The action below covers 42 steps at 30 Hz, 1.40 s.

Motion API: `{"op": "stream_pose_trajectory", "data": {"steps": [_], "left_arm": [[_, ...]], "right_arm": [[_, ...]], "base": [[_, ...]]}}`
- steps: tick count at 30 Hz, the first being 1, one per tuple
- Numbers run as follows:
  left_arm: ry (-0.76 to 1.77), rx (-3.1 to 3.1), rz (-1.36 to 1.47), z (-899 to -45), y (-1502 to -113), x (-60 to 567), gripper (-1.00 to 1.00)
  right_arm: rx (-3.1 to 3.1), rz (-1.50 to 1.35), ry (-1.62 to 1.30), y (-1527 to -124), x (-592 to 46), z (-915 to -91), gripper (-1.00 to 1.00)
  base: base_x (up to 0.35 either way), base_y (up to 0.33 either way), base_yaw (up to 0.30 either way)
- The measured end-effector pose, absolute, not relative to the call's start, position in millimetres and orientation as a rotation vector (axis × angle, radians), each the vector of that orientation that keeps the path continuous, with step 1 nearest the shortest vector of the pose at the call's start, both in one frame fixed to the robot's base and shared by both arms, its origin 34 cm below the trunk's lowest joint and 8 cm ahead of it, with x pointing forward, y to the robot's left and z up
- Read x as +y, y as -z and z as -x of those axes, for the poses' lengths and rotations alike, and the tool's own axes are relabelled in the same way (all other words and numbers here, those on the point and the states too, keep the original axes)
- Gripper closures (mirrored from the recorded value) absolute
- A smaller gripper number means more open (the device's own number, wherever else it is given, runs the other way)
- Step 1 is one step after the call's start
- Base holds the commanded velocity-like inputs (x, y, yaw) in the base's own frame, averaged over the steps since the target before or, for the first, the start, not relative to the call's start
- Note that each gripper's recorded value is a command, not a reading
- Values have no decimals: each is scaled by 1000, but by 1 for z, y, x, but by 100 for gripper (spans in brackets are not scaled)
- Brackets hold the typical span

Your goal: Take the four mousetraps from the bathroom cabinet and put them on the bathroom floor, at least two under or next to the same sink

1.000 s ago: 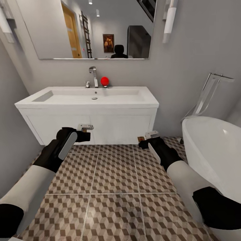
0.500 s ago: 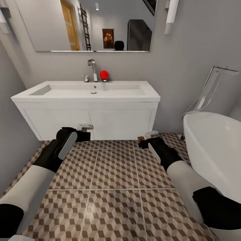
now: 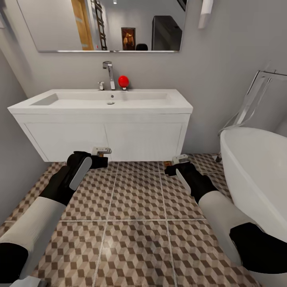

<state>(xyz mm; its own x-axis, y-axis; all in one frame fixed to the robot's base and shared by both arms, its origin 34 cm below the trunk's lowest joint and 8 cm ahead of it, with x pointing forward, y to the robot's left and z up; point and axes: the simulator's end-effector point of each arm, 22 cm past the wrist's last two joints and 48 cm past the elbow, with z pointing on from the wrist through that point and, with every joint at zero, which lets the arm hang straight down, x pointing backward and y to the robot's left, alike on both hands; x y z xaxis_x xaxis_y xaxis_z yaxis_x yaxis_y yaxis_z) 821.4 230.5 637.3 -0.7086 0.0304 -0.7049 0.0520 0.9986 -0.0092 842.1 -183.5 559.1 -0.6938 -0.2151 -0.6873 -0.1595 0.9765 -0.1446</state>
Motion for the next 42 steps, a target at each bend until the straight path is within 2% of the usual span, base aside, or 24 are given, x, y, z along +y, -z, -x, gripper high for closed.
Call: {"op": "stream_pose_trajectory", "data": {"steps": [11,42], "left_arm": [[41,2367,-60,-817,-604,229,100],[52,2423,-66,-806,-504,225,100]], "right_arm": [[2255,268,69,-594,-168,-855,100],[2325,273,63,-486,-169,-841,100]], "base": [[0,0,0],[0,0,0]]}}
